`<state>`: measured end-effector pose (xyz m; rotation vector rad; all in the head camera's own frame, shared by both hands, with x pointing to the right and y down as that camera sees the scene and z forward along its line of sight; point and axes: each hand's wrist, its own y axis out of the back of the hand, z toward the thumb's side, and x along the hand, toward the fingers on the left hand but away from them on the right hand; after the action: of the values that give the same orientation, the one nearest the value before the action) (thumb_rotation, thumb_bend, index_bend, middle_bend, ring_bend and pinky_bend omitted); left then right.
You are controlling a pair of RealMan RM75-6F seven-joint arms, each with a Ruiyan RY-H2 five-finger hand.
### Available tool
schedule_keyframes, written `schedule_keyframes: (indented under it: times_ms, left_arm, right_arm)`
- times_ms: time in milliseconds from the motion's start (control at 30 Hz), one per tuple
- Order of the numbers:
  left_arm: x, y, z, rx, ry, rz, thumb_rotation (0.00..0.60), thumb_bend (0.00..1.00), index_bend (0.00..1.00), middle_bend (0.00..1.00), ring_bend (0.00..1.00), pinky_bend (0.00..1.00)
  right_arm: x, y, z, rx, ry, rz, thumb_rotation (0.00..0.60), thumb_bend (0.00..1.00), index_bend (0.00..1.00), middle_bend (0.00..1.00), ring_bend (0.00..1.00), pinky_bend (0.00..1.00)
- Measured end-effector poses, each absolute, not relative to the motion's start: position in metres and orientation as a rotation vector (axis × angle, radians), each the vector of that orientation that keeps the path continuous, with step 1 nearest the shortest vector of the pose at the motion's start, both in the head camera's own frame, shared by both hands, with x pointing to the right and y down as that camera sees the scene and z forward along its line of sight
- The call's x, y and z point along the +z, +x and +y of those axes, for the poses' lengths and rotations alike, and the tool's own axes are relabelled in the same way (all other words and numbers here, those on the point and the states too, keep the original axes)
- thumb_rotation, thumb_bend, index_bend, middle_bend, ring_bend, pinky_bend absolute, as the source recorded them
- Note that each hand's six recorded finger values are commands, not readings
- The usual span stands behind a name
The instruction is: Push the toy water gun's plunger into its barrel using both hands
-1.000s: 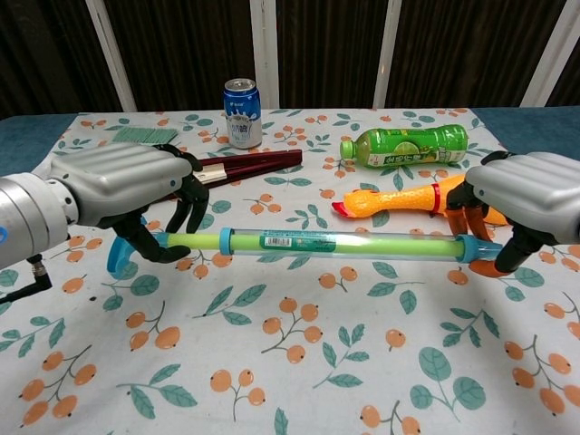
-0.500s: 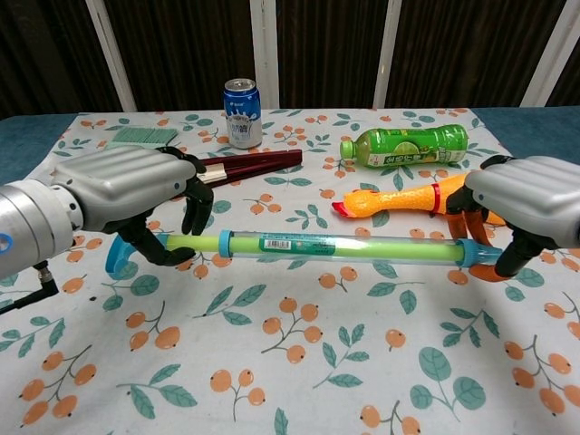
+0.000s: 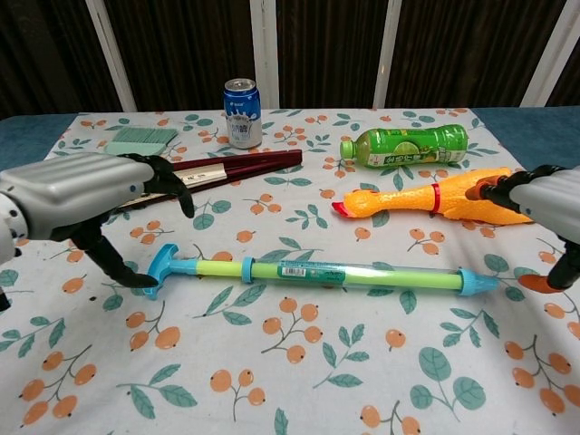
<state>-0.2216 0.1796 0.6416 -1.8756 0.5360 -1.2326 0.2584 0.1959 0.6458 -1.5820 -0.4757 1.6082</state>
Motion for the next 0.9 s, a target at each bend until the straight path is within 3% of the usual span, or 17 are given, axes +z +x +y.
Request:
schedule_keyframes:
  times_ms: [433, 900]
  left_arm:
    - [0.586, -0.335, 0.198, -1.296, -1.832, 0.836, 0.600, 0.20, 0.22, 0.07, 0.00, 0.00]
    - [0.532, -0.458, 0.255, -1.397, -1.623, 1.010, 0.600, 0.20, 0.09, 0.00, 0.00, 0.00]
  right_arm:
    - [0.613, 0.328, 0.203, 1.578, -1.583, -0.675, 0.600, 0.34, 0.00, 0.00, 0.00, 0.00]
    - [0.539, 0.427, 0.241, 1.504, -1.451, -0.956, 0.600, 0.34, 0.00, 0.00, 0.00, 0.00]
